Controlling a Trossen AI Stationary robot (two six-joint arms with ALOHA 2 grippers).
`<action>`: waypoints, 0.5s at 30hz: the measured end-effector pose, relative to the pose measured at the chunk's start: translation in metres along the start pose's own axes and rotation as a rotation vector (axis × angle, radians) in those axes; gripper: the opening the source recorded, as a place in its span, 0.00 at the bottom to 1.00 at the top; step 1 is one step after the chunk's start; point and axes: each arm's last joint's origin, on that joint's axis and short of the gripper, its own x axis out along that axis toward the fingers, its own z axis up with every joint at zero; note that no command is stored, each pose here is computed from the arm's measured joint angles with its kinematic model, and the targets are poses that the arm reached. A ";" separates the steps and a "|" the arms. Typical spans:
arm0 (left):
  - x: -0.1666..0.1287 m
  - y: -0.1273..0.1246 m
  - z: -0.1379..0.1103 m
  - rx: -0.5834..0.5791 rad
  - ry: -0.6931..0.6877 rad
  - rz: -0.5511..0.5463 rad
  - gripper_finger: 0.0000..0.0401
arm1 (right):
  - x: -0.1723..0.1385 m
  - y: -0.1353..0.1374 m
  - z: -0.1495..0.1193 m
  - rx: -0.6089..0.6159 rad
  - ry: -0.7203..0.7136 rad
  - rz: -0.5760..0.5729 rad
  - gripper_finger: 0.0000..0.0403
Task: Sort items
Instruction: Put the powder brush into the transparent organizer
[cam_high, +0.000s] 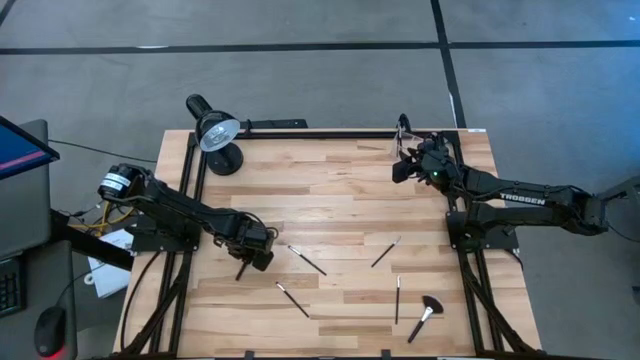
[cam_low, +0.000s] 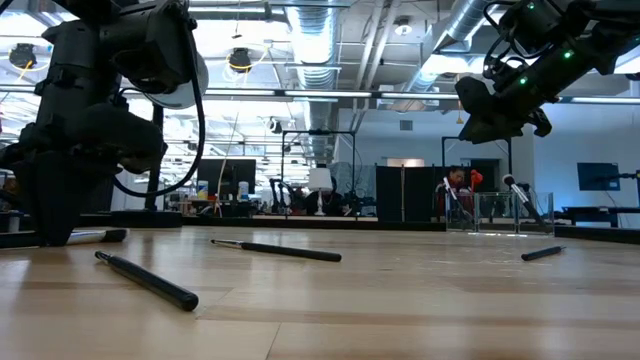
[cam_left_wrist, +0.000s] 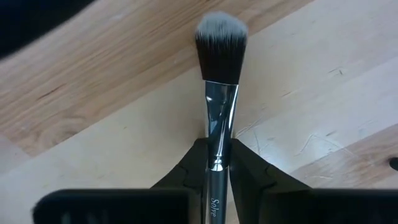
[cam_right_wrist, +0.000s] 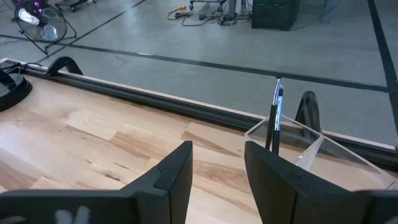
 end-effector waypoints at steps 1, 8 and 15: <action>0.000 0.000 0.000 0.001 -0.001 0.001 0.10 | 0.000 0.000 0.000 0.000 0.000 0.000 0.34; 0.000 0.000 0.000 0.000 -0.004 0.002 0.10 | 0.000 0.000 0.000 0.000 0.000 0.000 0.34; -0.003 -0.004 0.000 0.013 -0.020 -0.006 0.10 | 0.000 0.000 0.000 0.000 0.000 0.000 0.34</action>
